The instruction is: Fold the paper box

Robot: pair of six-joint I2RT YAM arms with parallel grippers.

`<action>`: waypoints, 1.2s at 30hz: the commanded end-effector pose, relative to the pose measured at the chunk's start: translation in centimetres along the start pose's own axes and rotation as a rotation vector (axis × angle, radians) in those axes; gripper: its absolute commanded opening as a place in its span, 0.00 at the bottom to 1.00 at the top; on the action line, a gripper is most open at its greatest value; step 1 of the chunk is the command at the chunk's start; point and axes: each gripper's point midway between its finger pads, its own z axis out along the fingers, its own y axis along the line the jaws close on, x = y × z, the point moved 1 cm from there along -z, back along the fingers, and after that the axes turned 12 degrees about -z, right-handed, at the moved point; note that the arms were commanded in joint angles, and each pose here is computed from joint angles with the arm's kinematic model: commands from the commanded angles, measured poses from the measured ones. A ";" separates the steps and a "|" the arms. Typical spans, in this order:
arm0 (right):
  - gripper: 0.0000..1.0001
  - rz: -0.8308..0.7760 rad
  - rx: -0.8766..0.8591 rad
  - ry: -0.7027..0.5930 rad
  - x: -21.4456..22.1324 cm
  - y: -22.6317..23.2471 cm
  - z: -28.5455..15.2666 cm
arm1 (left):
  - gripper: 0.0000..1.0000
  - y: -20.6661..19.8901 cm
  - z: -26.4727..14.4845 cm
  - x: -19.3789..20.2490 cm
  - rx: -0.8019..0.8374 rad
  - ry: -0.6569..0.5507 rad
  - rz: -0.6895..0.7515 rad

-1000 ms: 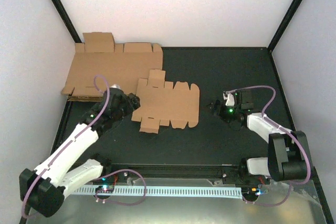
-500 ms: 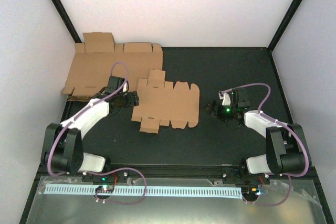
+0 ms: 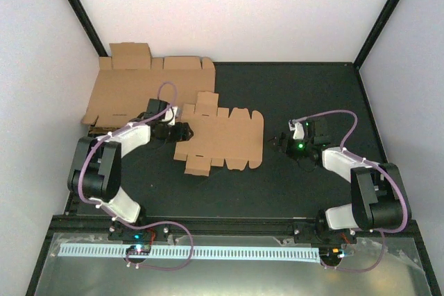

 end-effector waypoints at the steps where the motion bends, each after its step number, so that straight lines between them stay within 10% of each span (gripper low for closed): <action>1: 0.93 -0.021 -0.030 -0.010 -0.1 0.5 0.3 | 0.75 -2.2 0.7 -1.3 0.122 0.002 0.024; 12: 0.92 -0.041 -0.005 -0.005 -0.5 0.4 0.1 | 0.33 -3.0 0.8 0.7 0.229 0.031 0.020; 36: 0.92 -0.077 0.020 -0.033 -1.9 1.0 -0.8 | 0.38 -3.5 -2.0 2.8 0.242 -0.036 0.074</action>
